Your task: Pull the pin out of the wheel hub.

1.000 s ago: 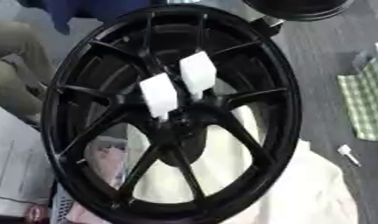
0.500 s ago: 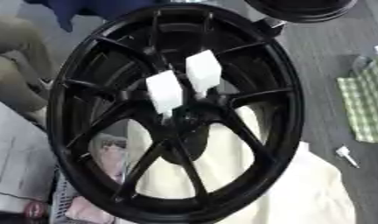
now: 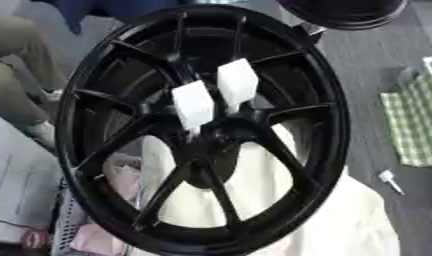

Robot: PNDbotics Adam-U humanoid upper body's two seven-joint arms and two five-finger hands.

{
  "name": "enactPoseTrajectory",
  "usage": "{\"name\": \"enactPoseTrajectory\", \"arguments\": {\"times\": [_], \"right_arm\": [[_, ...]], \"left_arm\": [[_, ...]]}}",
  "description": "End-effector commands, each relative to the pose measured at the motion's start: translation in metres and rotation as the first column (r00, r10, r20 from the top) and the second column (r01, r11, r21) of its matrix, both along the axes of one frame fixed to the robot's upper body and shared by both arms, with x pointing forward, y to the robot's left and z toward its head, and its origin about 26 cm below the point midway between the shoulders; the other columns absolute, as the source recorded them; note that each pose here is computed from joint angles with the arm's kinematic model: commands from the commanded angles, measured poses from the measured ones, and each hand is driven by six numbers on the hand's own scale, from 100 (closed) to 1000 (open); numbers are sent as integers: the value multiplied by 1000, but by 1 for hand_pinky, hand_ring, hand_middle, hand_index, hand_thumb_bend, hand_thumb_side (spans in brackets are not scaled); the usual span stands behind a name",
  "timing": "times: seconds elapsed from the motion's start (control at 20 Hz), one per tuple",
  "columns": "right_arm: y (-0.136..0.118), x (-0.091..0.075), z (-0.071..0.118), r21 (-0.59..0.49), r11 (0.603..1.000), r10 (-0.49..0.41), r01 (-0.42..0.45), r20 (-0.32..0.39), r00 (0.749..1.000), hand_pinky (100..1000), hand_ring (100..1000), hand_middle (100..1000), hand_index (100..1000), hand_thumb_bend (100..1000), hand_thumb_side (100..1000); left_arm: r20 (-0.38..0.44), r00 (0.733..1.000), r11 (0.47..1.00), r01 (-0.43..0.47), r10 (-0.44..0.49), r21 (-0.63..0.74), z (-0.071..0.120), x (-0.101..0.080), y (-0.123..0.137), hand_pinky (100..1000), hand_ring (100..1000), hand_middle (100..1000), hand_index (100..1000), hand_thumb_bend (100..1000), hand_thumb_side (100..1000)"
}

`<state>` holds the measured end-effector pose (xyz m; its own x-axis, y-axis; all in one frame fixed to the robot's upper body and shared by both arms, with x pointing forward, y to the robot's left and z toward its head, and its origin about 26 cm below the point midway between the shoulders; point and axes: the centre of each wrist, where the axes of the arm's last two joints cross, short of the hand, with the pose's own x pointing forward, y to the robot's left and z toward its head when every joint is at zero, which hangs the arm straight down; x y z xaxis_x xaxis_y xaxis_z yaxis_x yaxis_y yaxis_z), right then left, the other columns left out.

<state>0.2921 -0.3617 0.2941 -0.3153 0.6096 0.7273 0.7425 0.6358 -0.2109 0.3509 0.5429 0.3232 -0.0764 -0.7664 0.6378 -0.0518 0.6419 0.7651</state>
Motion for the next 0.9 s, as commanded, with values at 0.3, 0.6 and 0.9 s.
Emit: {"name": "enactPoseTrajectory", "arguments": {"times": [0.3,0.6,0.9], "right_arm": [[0,-4,12,-2,998,-68,68,31,997,544,612,522,639,100,592],[2,-5,13,-9,998,-64,65,29,998,544,612,522,639,100,580],[4,-6,15,-17,998,-60,60,32,998,546,613,522,640,100,561]], "left_arm": [[102,995,1000,-3,3,-4,22,-7,-2,851,756,690,929,100,740],[402,902,979,-92,160,-183,47,-5,-35,832,707,635,870,100,678],[597,797,958,97,89,-272,54,-19,-103,829,708,644,867,100,631]]}}
